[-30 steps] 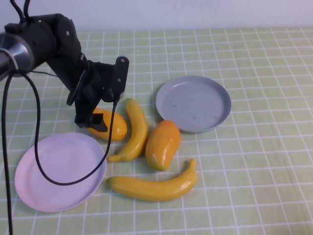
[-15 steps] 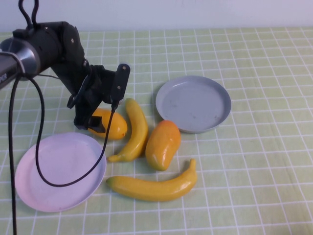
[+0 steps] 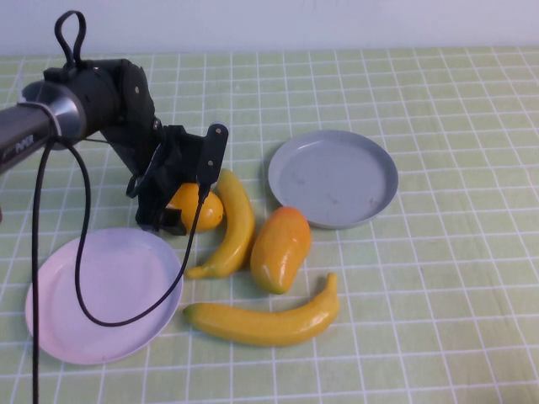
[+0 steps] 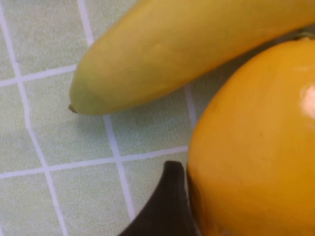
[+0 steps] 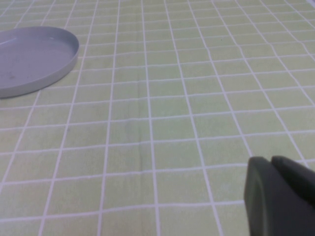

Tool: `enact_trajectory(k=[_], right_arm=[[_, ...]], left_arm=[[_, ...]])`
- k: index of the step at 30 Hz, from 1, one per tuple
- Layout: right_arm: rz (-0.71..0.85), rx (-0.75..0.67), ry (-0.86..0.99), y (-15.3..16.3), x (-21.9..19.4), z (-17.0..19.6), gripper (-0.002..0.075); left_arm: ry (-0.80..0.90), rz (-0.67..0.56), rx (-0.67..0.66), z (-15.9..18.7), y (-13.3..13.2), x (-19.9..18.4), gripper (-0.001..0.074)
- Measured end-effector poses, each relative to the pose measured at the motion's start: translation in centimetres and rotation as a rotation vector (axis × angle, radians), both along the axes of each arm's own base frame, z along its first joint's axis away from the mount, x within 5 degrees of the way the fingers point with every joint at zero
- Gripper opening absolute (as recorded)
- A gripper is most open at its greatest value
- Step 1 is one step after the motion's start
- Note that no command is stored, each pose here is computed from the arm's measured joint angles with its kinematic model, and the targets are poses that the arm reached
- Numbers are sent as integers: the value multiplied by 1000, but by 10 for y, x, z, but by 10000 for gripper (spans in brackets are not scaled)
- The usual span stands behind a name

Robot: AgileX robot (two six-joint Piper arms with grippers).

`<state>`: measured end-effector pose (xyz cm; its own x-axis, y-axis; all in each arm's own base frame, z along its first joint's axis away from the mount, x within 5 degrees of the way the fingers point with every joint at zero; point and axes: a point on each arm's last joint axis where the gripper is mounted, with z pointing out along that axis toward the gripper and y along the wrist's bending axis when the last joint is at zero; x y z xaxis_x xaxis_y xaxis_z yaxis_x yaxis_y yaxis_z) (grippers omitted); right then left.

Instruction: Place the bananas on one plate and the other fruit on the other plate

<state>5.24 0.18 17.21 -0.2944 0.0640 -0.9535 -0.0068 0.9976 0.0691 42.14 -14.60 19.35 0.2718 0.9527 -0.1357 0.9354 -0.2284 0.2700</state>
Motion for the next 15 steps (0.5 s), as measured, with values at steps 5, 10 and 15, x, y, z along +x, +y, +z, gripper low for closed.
enact_trajectory(k=[5, 10, 15], right_arm=[[0, 0, 0, 0, 0, 0, -17], [0, 0, 0, 0, 0, 0, -17], [0, 0, 0, 0, 0, 0, -17]], left_arm=[[2, 0, 1, -1, 0, 0, 542], [9, -1, 2, -1, 0, 0, 542], [34, 47, -33, 13, 0, -7, 542]])
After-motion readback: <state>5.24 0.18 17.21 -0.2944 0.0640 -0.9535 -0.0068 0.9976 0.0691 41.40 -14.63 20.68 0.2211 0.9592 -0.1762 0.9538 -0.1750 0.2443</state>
